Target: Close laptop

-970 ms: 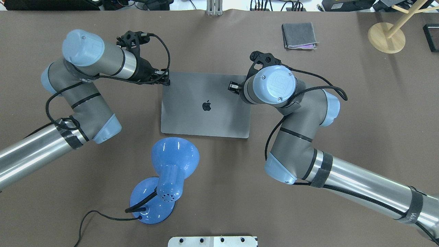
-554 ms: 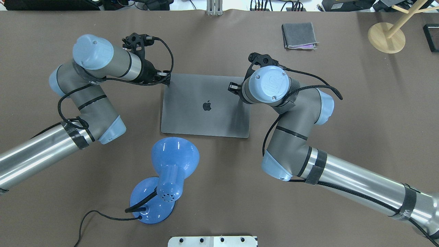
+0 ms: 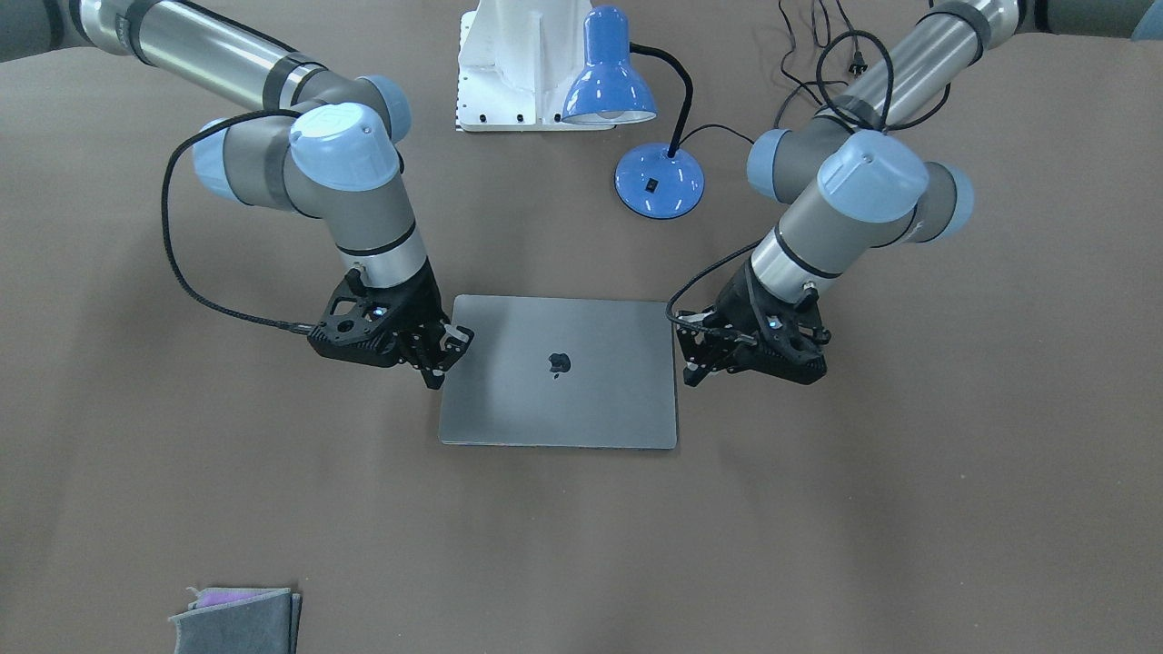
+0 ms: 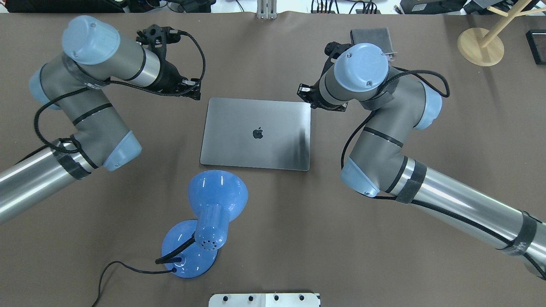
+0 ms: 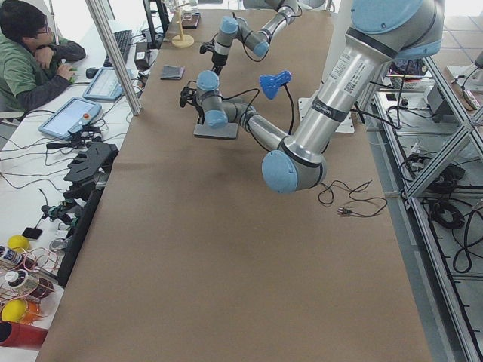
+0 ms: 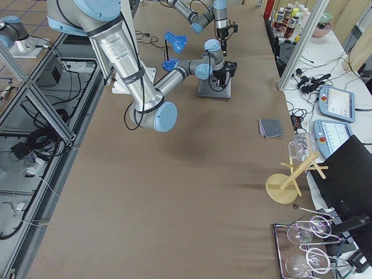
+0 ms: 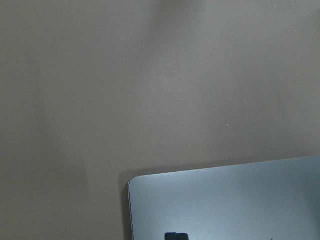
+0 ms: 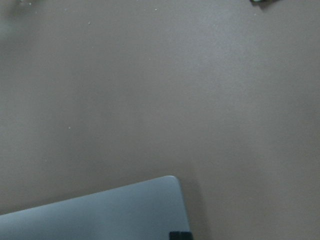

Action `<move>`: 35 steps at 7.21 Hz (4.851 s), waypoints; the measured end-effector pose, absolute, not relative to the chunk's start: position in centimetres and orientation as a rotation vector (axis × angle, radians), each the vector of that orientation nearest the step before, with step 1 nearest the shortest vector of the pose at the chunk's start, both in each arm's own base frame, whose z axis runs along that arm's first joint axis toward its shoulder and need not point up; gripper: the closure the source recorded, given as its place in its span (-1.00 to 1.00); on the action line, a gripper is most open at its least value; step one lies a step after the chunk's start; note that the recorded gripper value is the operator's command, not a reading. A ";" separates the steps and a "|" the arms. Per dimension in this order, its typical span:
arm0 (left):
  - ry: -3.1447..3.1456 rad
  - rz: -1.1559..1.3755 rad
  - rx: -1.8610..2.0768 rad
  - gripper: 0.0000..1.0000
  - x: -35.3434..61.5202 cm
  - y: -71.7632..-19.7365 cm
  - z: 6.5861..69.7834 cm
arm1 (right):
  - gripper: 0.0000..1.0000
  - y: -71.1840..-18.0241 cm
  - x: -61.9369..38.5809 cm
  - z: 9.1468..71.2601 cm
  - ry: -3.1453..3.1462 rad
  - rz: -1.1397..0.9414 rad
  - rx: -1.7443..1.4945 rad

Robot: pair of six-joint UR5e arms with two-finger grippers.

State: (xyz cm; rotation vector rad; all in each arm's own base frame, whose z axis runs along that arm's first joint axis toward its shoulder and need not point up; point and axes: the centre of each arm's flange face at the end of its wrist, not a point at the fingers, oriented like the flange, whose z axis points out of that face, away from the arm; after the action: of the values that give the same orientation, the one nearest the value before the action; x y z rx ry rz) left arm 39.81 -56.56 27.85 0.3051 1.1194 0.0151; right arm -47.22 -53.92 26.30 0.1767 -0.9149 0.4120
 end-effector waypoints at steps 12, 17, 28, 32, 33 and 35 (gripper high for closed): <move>0.716 0.435 0.155 -0.98 -9.6 -48.5 64.3 | -1.00 -39.6 1.7 61.5 -0.678 -0.087 0.052; 0.718 0.356 0.131 -0.98 -11.7 -42.6 65.9 | -1.00 -38.5 2.3 64.5 -0.683 -0.073 0.005; 0.734 0.350 0.105 -0.98 -11.3 -39.9 67.7 | -1.00 -37.5 2.0 65.1 -0.720 -0.069 -0.026; 0.734 0.349 0.104 -0.98 -11.3 -39.8 67.8 | -1.00 -37.1 2.0 65.3 -0.720 -0.068 -0.031; 0.734 0.350 0.104 -0.98 -11.3 -39.8 67.8 | -1.00 -37.1 2.0 65.3 -0.721 -0.069 -0.031; 0.734 0.350 0.104 -0.98 -11.2 -39.8 67.8 | -1.00 -37.1 2.0 65.3 -0.722 -0.069 -0.031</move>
State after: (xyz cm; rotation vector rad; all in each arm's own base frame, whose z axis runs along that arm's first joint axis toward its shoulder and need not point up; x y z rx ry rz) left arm -11.25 -39.79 67.80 0.1042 0.7341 0.3500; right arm 2.03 -37.09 65.31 -0.0309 -0.7215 -0.0689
